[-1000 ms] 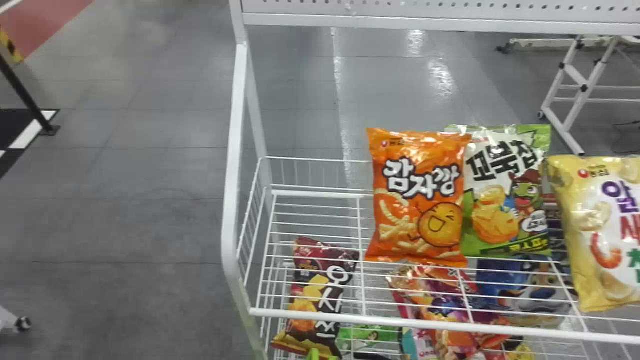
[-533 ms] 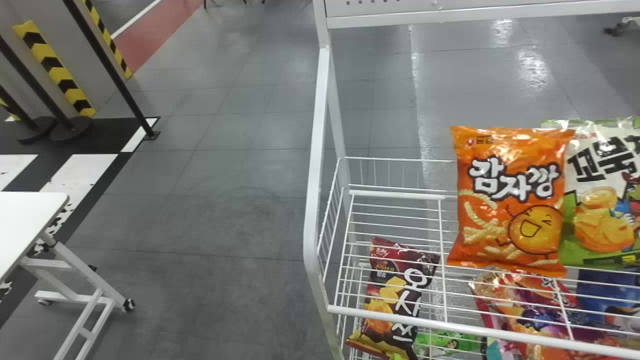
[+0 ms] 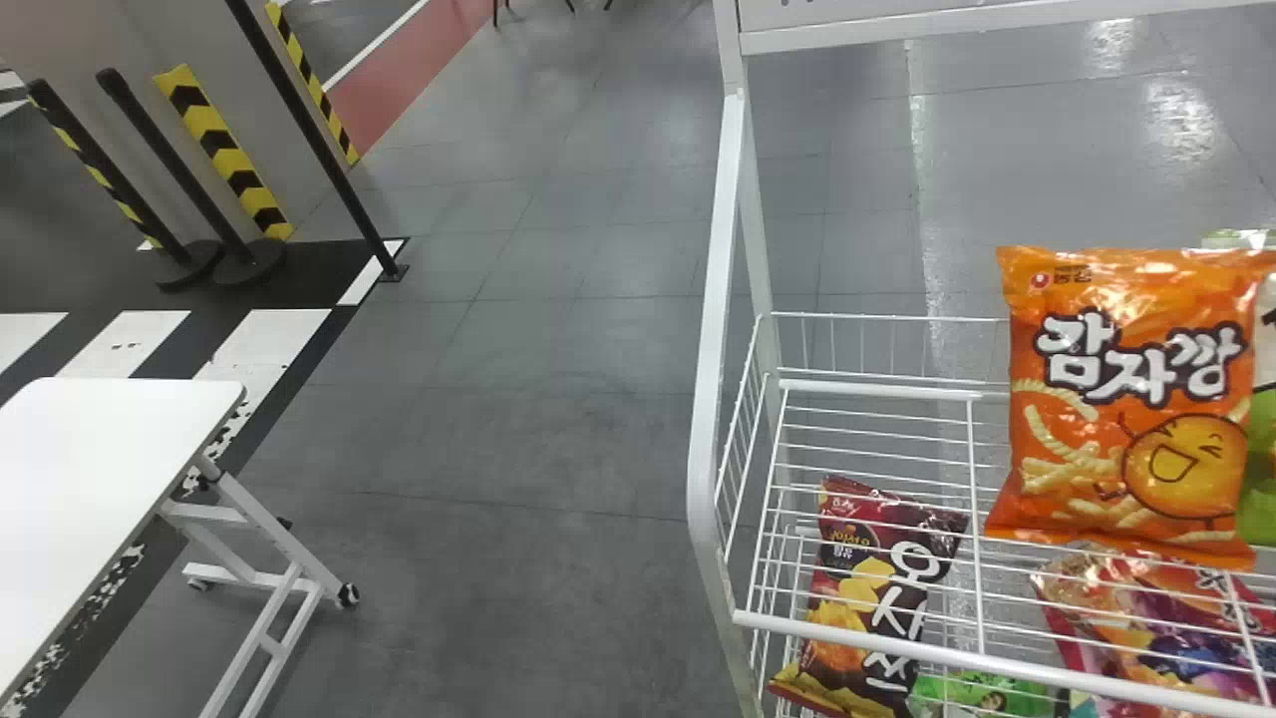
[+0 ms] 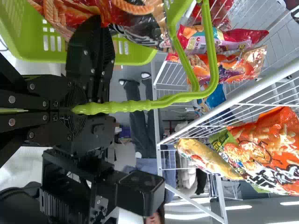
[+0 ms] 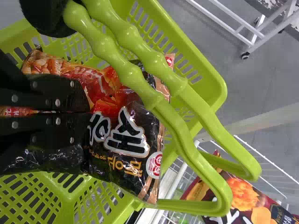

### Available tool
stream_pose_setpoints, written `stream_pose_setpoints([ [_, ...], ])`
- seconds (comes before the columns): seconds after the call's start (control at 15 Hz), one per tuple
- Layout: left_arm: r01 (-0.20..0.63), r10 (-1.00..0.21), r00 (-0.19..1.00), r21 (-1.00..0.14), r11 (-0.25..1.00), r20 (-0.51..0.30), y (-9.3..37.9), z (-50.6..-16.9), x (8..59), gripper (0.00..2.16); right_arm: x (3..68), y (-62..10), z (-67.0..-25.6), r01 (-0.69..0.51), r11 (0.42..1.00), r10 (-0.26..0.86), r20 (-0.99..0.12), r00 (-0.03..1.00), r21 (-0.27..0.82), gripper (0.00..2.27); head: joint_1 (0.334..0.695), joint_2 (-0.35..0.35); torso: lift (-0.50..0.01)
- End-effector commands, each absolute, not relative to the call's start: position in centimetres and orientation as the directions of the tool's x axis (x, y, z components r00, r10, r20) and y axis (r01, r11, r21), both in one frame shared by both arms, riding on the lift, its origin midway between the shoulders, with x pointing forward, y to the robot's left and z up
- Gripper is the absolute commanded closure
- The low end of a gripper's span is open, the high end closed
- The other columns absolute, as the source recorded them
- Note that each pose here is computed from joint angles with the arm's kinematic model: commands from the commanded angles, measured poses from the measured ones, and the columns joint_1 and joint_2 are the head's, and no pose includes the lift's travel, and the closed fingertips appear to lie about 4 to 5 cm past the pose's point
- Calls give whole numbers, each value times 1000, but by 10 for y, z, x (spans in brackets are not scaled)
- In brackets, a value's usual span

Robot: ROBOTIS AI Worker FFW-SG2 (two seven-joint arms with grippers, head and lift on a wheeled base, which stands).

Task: Hold basket handle with left hand then pick spicy shrimp crackers with right hand and place into basket

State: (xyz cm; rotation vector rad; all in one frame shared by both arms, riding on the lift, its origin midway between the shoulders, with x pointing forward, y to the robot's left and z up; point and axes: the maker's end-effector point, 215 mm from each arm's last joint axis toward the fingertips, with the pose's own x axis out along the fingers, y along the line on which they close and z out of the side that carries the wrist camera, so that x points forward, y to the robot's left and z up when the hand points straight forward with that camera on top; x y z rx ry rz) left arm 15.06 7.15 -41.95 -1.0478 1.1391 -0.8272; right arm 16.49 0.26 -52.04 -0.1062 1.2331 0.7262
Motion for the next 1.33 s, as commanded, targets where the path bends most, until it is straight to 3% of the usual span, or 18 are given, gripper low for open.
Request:
stream_pose_setpoints([
  [0.0, 5, -922, 242, -950, 312, -301, 70, -418, 151, 1895, 162, -6, -526, -554, 780, 423, -897, 125, 291, 56, 695, 332, -37],
  [0.27, 8, -924, 237, -951, 309, -298, 68, -417, 150, 1895, 151, -20, -538, -550, 784, 383, -921, 63, 289, 76, 695, 275, -37],
  [0.53, 9, -924, 236, -950, 311, -300, 67, -418, 151, 1895, 159, -20, -541, -535, 797, 388, -916, 99, 280, 130, 695, 241, -37],
  [0.87, 8, -923, 243, -950, 311, -300, 70, -419, 154, 1895, 205, -65, -522, -456, 875, 315, -904, 289, 160, 151, 695, 170, -37],
  [1.07, 9, -923, 245, -951, 309, -298, 70, -419, 157, 1895, 228, -101, -492, -390, 915, 264, -880, 395, 100, 167, 695, 22, -37],
  [1.27, 5, -922, 249, -952, 307, -296, 71, -422, 160, 1895, 279, -111, -433, -329, 934, 323, -731, 601, 142, 181, 695, -93, -37],
])
